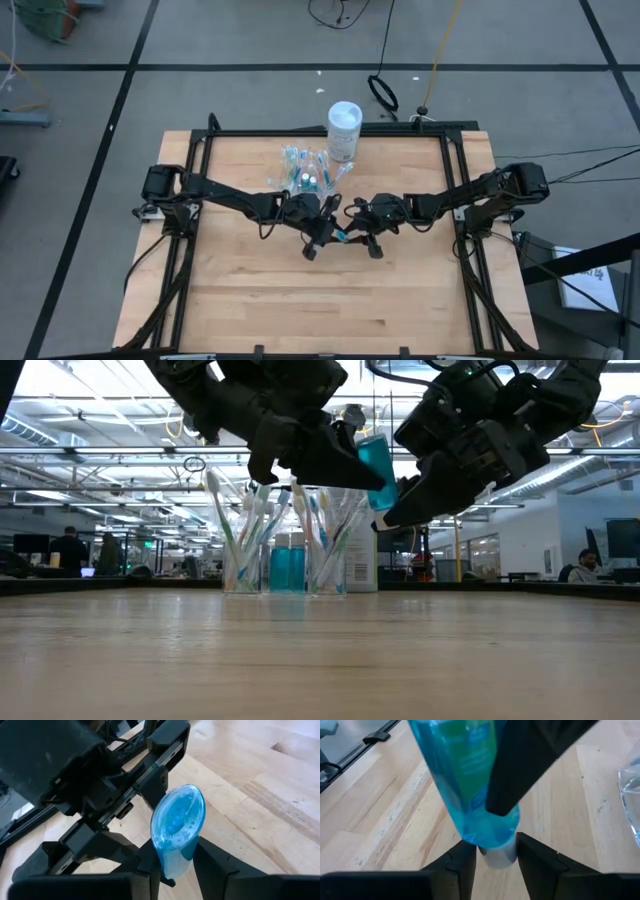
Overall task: Pick & Place toothbrushing station
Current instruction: Put the blue mouthwash into the transparent organizer
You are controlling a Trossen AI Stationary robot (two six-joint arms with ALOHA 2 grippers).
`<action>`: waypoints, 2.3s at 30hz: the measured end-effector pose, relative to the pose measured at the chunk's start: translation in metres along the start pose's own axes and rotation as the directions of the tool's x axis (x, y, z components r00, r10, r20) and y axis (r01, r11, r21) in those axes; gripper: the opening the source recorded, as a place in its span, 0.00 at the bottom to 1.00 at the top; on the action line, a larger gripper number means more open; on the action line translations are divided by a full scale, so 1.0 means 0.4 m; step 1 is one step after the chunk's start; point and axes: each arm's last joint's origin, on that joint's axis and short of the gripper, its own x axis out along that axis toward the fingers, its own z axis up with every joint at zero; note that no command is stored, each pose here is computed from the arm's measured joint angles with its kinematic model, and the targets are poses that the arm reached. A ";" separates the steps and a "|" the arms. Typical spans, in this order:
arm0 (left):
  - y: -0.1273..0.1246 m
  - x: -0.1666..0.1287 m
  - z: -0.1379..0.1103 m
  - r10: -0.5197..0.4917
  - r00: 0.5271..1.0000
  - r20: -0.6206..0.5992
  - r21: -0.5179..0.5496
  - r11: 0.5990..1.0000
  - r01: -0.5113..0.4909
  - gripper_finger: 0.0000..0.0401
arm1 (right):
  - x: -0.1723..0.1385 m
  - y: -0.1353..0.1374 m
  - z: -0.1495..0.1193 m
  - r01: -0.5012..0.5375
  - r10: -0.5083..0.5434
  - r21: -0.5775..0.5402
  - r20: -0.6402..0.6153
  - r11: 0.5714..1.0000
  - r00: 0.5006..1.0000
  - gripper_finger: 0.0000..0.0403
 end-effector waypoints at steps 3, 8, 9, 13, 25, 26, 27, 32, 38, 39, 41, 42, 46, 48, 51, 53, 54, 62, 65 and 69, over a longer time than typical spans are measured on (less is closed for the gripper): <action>-0.001 0.000 0.000 0.005 1.000 -0.005 0.010 1.000 -0.005 0.22 | 0.000 -0.001 0.000 0.005 -0.006 0.026 0.002 1.000 1.000 0.35; -0.003 0.000 0.002 0.003 1.000 -0.005 0.018 1.000 -0.003 0.21 | 0.000 -0.001 0.000 0.009 -0.009 0.031 0.002 0.999 1.000 0.41; -0.005 0.001 0.003 0.001 1.000 -0.006 0.019 1.000 -0.001 0.22 | 0.000 -0.002 0.001 0.009 -0.009 0.031 0.003 0.999 1.000 0.43; -0.012 0.002 0.009 -0.001 1.000 -0.004 0.026 1.000 0.001 0.22 | -0.005 -0.001 0.005 0.008 -0.008 0.029 0.010 1.000 1.000 0.48; -0.039 -0.013 0.042 0.134 0.986 -0.100 0.166 0.979 -0.116 0.22 | -0.081 0.014 0.036 0.014 -0.011 0.092 -0.023 0.996 1.000 0.59; -0.039 -0.020 0.053 0.172 0.980 -0.103 0.183 0.971 -0.151 0.22 | -0.083 0.014 0.037 0.014 -0.011 0.107 -0.024 0.994 1.000 0.59; -0.040 -0.026 0.064 0.210 0.972 -0.103 0.203 0.961 -0.186 0.22 | -0.086 0.015 0.038 0.014 -0.011 0.119 -0.024 0.993 1.000 0.59; -0.056 -0.052 0.097 0.393 0.900 -0.187 0.365 0.879 -0.308 0.22 | -0.102 0.018 0.049 0.011 -0.011 0.129 -0.002 0.992 1.000 0.59; -0.065 -0.067 0.114 0.598 0.753 -0.274 0.553 0.739 -0.385 0.22 | -0.104 0.008 0.070 0.117 -0.135 0.203 0.079 0.972 0.988 0.59; -0.068 -0.067 0.113 0.602 0.747 -0.283 0.569 0.732 -0.375 0.22 | -0.106 0.005 0.075 0.143 -0.170 0.237 0.099 0.961 0.980 0.59; -0.077 -0.066 0.118 0.601 0.749 -0.279 0.580 0.727 -0.367 0.22 | -0.108 -0.003 0.084 0.182 -0.231 0.302 0.133 0.936 0.964 0.59; -0.082 -0.067 0.122 0.605 0.748 -0.275 0.585 0.722 -0.369 0.22 | -0.110 -0.007 0.087 0.193 -0.252 0.331 0.144 0.924 0.957 0.59; -0.101 -0.069 0.132 0.641 0.710 -0.291 0.649 0.678 -0.346 0.22 | -0.115 -0.015 0.103 0.139 -0.252 0.438 0.213 0.888 0.944 0.59; -0.106 -0.072 0.135 0.670 0.678 -0.304 0.687 0.647 -0.331 0.22 | -0.116 -0.011 0.111 0.064 -0.205 0.477 0.249 0.876 0.947 0.59; -0.113 -0.075 0.140 0.699 0.643 -0.313 0.742 0.603 -0.293 0.22 | -0.118 -0.006 0.120 -0.038 -0.138 0.531 0.288 0.846 0.947 0.59; -0.117 -0.076 0.143 0.710 0.630 -0.314 0.779 0.573 -0.256 0.22 | -0.119 -0.005 0.123 -0.076 -0.120 0.565 0.302 0.822 0.946 0.59; -0.120 -0.076 0.145 0.710 0.631 -0.312 0.794 0.560 -0.236 0.22 | -0.119 -0.005 0.125 -0.085 -0.118 0.572 0.309 0.816 0.944 0.59; -0.137 -0.078 0.180 0.723 0.651 -0.231 0.835 0.490 -0.249 0.22 | -0.124 -0.023 0.128 0.052 -0.277 0.566 0.319 0.823 0.906 0.59; -0.149 -0.081 0.198 0.728 0.658 -0.191 0.853 0.455 -0.255 0.22 | -0.130 -0.041 0.127 0.045 -0.301 0.615 0.320 0.787 0.898 0.59; -0.162 -0.082 0.208 0.723 0.670 -0.172 0.897 0.396 -0.197 0.22 | -0.143 -0.063 0.140 -0.044 -0.275 0.643 0.387 0.764 0.880 0.59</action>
